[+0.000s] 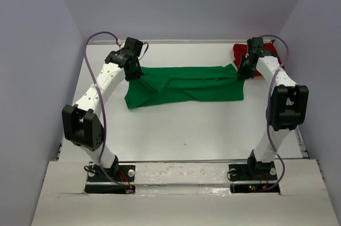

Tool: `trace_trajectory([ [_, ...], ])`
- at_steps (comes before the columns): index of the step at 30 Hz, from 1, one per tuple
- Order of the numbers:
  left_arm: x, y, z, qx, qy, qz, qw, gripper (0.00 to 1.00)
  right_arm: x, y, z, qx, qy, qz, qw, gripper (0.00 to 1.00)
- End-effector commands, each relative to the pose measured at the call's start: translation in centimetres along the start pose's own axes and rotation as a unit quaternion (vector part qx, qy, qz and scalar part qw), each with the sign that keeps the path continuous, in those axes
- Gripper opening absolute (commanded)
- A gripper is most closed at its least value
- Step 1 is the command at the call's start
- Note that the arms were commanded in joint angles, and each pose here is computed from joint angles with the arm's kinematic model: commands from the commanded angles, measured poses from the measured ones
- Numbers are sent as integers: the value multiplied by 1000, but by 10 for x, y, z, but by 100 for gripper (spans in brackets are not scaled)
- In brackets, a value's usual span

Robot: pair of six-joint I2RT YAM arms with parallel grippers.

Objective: Fold and stack the t-shirts
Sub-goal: Fold the tshirt

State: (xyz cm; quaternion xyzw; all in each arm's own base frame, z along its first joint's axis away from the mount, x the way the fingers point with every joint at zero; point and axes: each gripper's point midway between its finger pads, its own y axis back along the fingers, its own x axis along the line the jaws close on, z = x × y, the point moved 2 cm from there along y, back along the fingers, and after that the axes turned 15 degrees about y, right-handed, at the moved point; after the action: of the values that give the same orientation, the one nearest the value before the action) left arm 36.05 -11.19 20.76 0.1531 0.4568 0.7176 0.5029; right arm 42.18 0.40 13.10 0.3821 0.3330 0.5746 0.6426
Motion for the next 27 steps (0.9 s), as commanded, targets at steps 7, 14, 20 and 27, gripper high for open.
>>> trace_trajectory([
  [7,-14,-11,12,8,-34,-17,999,0,-1,-8,15,-12,33,-35,999,0],
  [14,-27,-19,34,-2,-39,-11,999,0,-5,-14,30,-16,38,-53,998,0],
  [20,-34,-35,38,14,-36,-8,999,0,0,-22,42,-18,48,-38,998,0],
  [27,-43,-48,44,18,-37,-2,999,0,7,-40,48,-6,68,-20,997,0],
])
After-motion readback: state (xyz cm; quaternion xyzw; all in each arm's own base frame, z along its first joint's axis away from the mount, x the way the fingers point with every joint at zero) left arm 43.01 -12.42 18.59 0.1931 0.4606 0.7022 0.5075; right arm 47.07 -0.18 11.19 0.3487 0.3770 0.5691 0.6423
